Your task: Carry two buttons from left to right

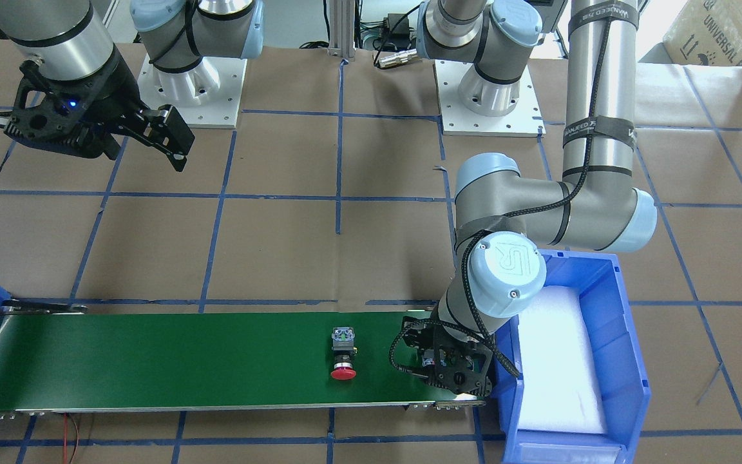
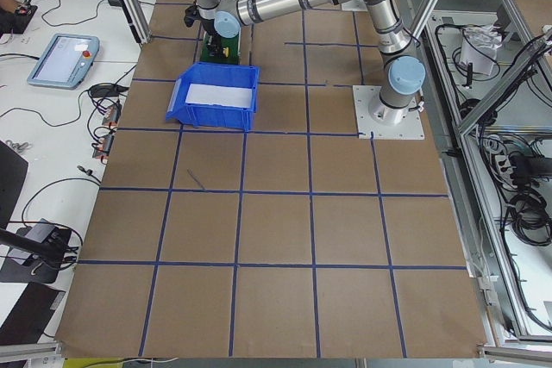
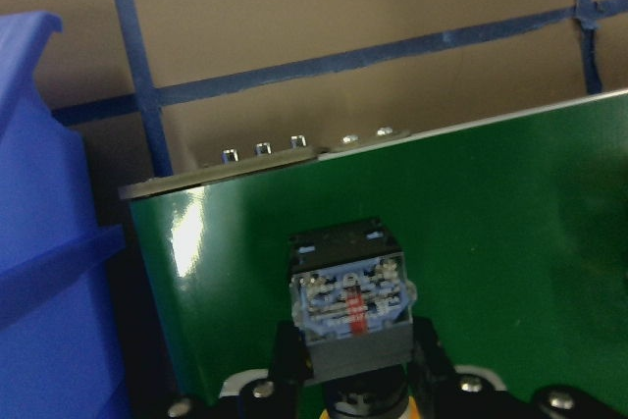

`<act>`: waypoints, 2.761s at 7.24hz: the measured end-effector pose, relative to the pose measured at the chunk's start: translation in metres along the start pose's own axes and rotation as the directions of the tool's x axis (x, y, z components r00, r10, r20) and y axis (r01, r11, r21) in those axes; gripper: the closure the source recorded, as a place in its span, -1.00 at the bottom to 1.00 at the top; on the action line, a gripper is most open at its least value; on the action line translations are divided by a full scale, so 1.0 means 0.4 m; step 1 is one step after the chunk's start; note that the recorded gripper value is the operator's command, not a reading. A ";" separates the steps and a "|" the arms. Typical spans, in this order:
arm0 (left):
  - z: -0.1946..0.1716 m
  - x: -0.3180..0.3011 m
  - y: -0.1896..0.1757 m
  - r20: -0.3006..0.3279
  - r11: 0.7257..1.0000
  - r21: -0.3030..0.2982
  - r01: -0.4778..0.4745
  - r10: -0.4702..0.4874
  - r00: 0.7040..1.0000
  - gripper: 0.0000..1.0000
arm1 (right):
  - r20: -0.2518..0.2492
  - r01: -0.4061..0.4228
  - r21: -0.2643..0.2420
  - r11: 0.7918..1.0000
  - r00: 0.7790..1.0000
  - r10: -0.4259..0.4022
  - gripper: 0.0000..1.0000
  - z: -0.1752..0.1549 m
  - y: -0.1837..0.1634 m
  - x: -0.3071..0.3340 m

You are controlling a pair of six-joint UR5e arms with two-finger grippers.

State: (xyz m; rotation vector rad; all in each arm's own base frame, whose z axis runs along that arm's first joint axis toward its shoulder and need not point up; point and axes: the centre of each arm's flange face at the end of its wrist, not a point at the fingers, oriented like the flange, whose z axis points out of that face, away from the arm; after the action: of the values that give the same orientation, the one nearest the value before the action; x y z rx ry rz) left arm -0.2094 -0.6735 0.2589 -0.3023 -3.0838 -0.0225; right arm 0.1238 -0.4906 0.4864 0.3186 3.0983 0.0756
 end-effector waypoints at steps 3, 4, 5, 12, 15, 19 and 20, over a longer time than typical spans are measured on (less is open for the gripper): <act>-0.065 -0.005 0.010 0.004 1.000 -0.003 0.016 -0.016 1.000 -1.00 | 0.001 0.001 0.000 1.000 1.000 -0.001 -1.00 -0.001 0.001 -0.001; -0.125 -0.008 0.031 0.020 1.000 -0.003 0.019 -0.019 1.000 -0.97 | -0.002 0.001 0.000 1.000 1.000 -0.001 -1.00 0.000 0.002 -0.001; -0.192 -0.033 0.058 0.066 1.000 0.011 0.028 -0.029 0.997 -0.96 | -0.002 0.000 -0.001 1.000 1.000 0.000 -1.00 0.001 0.002 -0.001; -0.535 -0.023 0.356 0.092 0.996 -0.055 0.075 -0.070 0.993 -0.99 | 0.006 0.008 0.005 1.000 1.000 -0.008 -1.00 0.000 0.006 -0.008; -0.543 -0.006 0.405 0.114 0.996 -0.058 0.065 -0.058 0.992 -0.99 | 0.007 0.008 0.006 1.000 1.000 -0.008 -1.00 0.001 0.003 -0.007; -0.536 -0.008 0.521 0.121 0.996 -0.044 0.072 -0.066 0.990 -0.99 | 0.005 0.009 0.006 1.000 1.000 -0.009 -1.00 0.002 0.003 -0.005; -0.537 -0.008 0.532 0.122 0.997 -0.033 0.075 -0.071 0.990 -0.99 | 0.004 0.008 0.006 1.000 1.000 -0.008 -1.00 0.002 0.003 -0.004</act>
State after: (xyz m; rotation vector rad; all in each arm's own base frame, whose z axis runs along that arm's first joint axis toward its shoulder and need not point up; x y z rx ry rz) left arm -0.1558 -0.4694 0.4756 -0.1991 -3.2164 -0.0668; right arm 0.1257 -0.4899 0.4856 0.3059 3.0964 0.0654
